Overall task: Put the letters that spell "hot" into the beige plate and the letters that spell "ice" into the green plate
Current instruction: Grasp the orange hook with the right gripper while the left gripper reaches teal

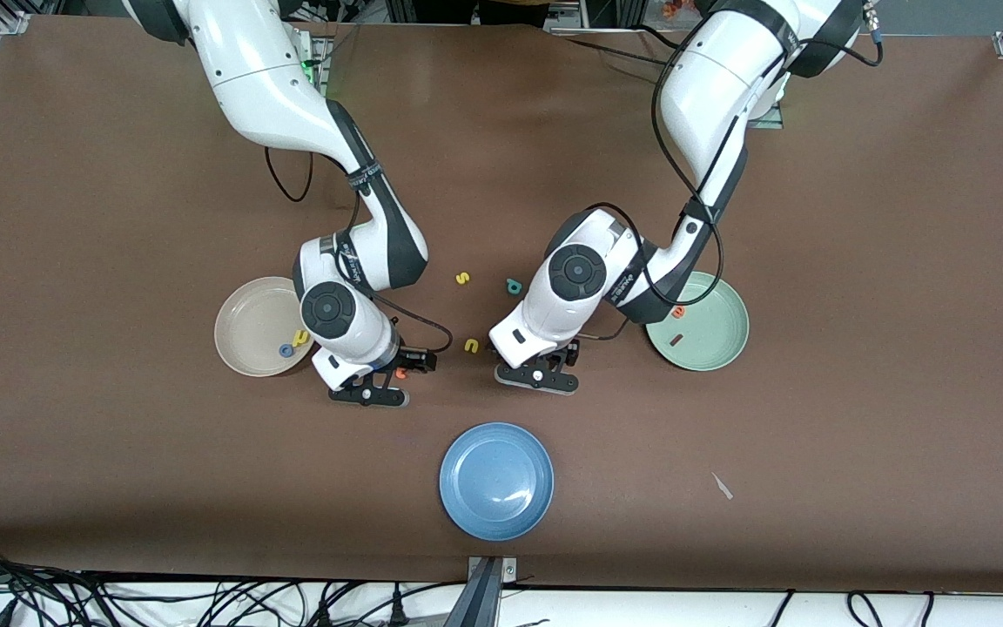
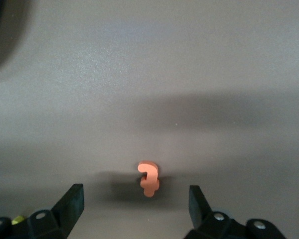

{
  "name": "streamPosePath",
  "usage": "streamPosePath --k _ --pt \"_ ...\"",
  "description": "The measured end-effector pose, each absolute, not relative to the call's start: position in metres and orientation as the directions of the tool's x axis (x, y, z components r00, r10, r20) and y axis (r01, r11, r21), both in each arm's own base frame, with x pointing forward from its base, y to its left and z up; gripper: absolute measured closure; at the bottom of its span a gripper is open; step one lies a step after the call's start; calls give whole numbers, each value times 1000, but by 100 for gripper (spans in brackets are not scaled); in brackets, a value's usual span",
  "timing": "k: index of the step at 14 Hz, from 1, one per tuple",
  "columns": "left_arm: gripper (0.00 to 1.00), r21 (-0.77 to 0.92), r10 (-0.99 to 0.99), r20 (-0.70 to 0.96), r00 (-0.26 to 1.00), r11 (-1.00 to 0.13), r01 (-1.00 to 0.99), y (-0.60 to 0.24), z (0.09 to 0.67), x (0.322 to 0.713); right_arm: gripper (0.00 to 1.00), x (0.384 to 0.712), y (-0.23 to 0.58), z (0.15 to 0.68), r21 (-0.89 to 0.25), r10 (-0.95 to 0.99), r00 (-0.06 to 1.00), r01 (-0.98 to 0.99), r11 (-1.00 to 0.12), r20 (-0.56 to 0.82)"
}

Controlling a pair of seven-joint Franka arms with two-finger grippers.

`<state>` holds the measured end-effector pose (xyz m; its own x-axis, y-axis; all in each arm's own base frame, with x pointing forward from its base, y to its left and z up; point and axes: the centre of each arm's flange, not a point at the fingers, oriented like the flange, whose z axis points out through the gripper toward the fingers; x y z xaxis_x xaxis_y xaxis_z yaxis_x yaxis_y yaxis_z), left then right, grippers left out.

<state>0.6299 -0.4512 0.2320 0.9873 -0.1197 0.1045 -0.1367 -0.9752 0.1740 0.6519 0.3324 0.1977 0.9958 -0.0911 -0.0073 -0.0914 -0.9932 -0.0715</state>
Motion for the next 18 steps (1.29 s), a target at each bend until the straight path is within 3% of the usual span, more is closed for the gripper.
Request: streamPosePath --k 3,4,5,7,12,18 --pt "3 194 -117 139 983 -971 -143 -457 214 629 9 656 330 192 -69 -95 995 -95 -993 -6" --pt "9 196 -118 143 983 -970 -145 -459 210 628 12 657 330 190 -68 -96 995 -96 -993 -6" --pt "9 198 -119 146 982 -969 -147 -460 206 627 12 658 329 189 -67 -96 995 -97 -993 -7" --pt "24 196 -127 159 979 -968 -157 -463 199 626 17 658 329 186 -66 -96 995 -96 -993 -8" --pt "30 142 -182 196 964 -967 -211 -464 173 622 46 658 328 182 -63 -97 995 -98 -993 -12" --pt "44 137 -192 206 960 -965 -222 -468 172 620 63 660 324 182 -64 -105 994 -106 -992 -14"
